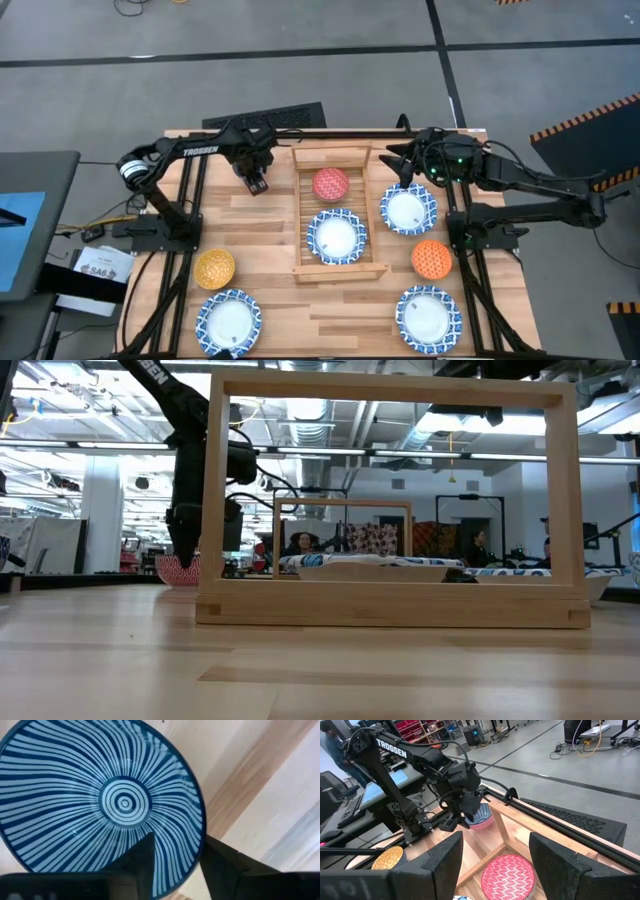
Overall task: Place and stack bowls onto a shelf
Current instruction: Stack the blue bowl on top of the red bowl on the shelf
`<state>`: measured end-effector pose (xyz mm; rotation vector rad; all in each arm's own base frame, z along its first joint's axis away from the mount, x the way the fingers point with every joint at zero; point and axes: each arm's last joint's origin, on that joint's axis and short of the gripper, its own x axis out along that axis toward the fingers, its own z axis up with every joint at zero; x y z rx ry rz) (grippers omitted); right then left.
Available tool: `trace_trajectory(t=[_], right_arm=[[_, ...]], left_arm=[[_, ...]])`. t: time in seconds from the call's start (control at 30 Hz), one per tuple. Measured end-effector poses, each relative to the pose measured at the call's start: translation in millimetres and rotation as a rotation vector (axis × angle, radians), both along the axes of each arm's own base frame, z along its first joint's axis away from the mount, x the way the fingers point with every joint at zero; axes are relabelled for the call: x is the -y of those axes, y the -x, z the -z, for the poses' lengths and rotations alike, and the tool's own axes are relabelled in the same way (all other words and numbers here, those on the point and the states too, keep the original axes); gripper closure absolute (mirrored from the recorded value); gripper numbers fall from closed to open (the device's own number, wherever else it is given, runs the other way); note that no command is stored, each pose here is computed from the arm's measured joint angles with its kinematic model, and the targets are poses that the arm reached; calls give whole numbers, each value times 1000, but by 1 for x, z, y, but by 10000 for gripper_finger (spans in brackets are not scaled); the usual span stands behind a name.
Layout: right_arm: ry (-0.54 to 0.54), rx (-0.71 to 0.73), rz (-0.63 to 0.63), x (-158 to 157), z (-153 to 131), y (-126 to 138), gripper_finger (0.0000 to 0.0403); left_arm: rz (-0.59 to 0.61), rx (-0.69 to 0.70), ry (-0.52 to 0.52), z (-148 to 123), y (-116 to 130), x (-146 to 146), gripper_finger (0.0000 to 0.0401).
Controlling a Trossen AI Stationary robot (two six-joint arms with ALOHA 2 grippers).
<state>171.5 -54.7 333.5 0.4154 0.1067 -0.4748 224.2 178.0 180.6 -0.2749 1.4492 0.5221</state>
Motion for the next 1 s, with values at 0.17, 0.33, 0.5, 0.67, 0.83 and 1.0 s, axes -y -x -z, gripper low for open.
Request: trace_trajectory(t=[0.17,0.33,0.5,0.67,0.83,1.0], right_arm=[[0,0,0,0,0,0,148],[0,0,0,0,0,0,148],[0,1,0,0,0,0,148],[0,1,0,0,0,0,148],[1,5,0,0,0,0,148],[2,7,0,0,-1,0,148]], left_arm=[[41,-20,-11,0,1,0,378],[50,-49,-8,-12,5,4,396],[54,17,-56,-50,7,16,398],[130,116,-92,-100,6,53,399],[346,222,-65,-135,-13,110,400],[576,232,-142,-150,-51,159,400]])
